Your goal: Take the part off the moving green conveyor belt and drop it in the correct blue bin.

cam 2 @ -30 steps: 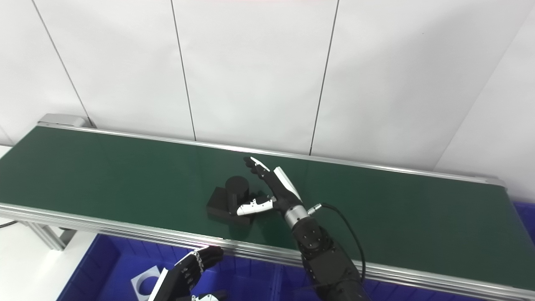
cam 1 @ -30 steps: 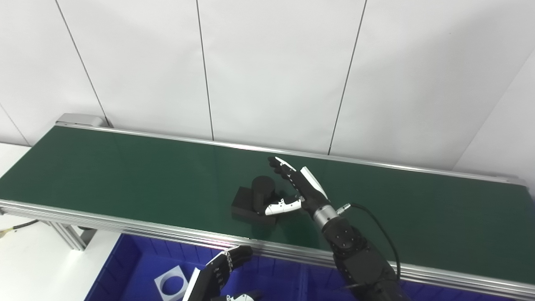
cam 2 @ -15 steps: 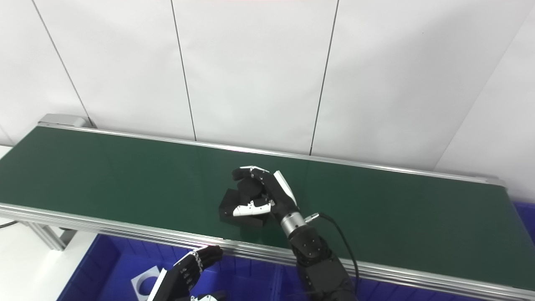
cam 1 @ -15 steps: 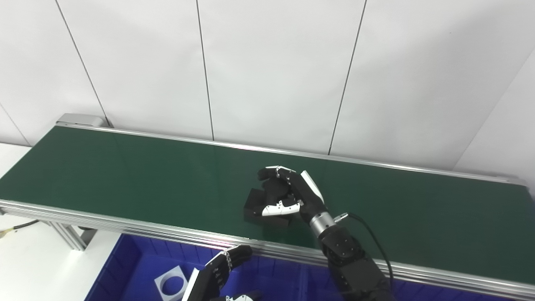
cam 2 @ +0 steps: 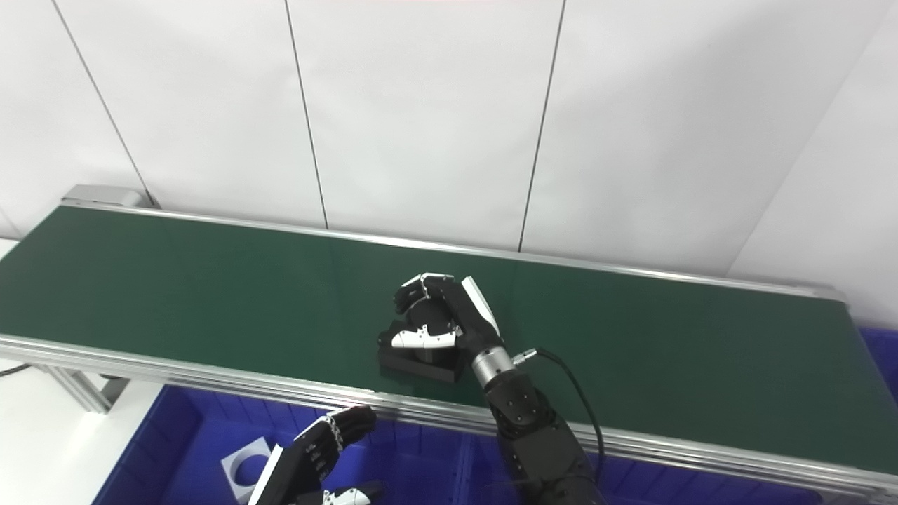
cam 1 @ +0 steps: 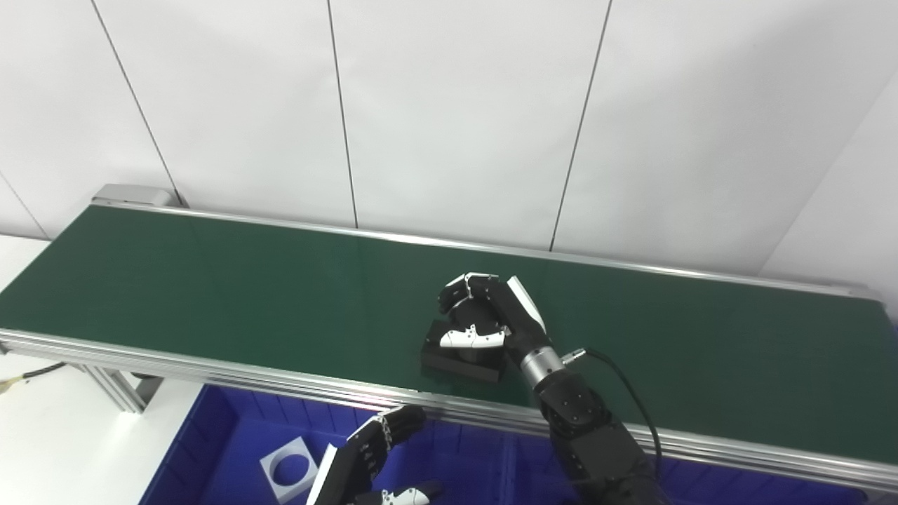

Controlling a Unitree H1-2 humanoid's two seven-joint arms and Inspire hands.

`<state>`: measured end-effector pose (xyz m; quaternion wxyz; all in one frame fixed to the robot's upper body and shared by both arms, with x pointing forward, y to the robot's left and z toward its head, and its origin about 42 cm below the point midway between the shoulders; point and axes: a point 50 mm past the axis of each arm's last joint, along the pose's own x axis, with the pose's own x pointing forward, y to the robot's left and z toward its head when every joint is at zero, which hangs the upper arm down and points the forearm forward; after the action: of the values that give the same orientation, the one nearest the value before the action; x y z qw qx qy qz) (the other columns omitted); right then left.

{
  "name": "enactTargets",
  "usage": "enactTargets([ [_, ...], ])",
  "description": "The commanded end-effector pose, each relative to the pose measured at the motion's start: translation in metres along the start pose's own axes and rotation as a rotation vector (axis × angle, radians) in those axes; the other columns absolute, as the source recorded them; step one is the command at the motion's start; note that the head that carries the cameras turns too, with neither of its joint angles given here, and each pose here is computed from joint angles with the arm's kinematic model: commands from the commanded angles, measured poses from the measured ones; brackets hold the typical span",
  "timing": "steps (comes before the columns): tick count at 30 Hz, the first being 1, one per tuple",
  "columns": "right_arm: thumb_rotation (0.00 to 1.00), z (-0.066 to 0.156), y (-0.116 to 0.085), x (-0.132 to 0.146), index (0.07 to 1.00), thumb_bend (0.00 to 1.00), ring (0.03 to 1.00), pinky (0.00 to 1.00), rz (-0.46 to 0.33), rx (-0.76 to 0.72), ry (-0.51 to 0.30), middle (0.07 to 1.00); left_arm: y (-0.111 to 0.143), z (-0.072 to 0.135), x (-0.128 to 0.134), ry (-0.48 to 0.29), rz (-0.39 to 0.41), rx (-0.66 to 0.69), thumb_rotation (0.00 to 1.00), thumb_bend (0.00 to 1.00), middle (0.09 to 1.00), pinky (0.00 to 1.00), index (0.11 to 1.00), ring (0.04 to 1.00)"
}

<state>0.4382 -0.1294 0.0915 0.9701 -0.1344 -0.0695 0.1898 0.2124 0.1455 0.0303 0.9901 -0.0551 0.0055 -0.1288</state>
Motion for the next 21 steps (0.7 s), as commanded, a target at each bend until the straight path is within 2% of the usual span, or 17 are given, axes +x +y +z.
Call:
enactTargets([
  [1,0.0,0.007,0.004,0.004,0.301,0.53,0.439,0.23,-0.021,-0.033,-0.039,0.491,-0.008,0.006,0.003,-0.045,0.001,-0.021,0.0,0.64,0.762,0.87,0.724,0.782],
  [2,0.0,0.008,0.005,0.003,0.288,0.53,0.44,0.22,-0.047,-0.032,-0.046,0.49,-0.008,0.006,0.002,-0.043,0.0,-0.026,0.0,0.64,0.762,0.87,0.724,0.783],
  [5,0.0,0.01,0.007,0.001,0.174,0.53,0.444,0.13,-0.114,-0.021,-0.061,0.482,-0.008,0.006,0.001,-0.041,0.003,-0.03,0.0,0.64,0.762,0.87,0.723,0.781],
  [8,0.0,0.012,0.009,-0.002,0.113,0.53,0.441,0.07,-0.162,-0.015,-0.074,0.487,-0.008,0.005,0.001,-0.04,0.005,-0.027,0.0,0.65,0.768,0.87,0.728,0.785],
  [15,0.0,0.018,0.012,-0.009,0.097,0.53,0.438,0.04,-0.207,-0.033,-0.121,0.493,-0.006,0.005,0.001,-0.033,0.006,-0.023,0.0,0.64,0.765,0.87,0.728,0.782],
  [21,0.0,0.041,0.006,-0.022,0.109,0.53,0.436,0.06,-0.256,-0.035,-0.234,0.496,-0.003,0.004,0.003,-0.04,-0.003,-0.021,0.0,0.63,0.769,0.86,0.731,0.783],
])
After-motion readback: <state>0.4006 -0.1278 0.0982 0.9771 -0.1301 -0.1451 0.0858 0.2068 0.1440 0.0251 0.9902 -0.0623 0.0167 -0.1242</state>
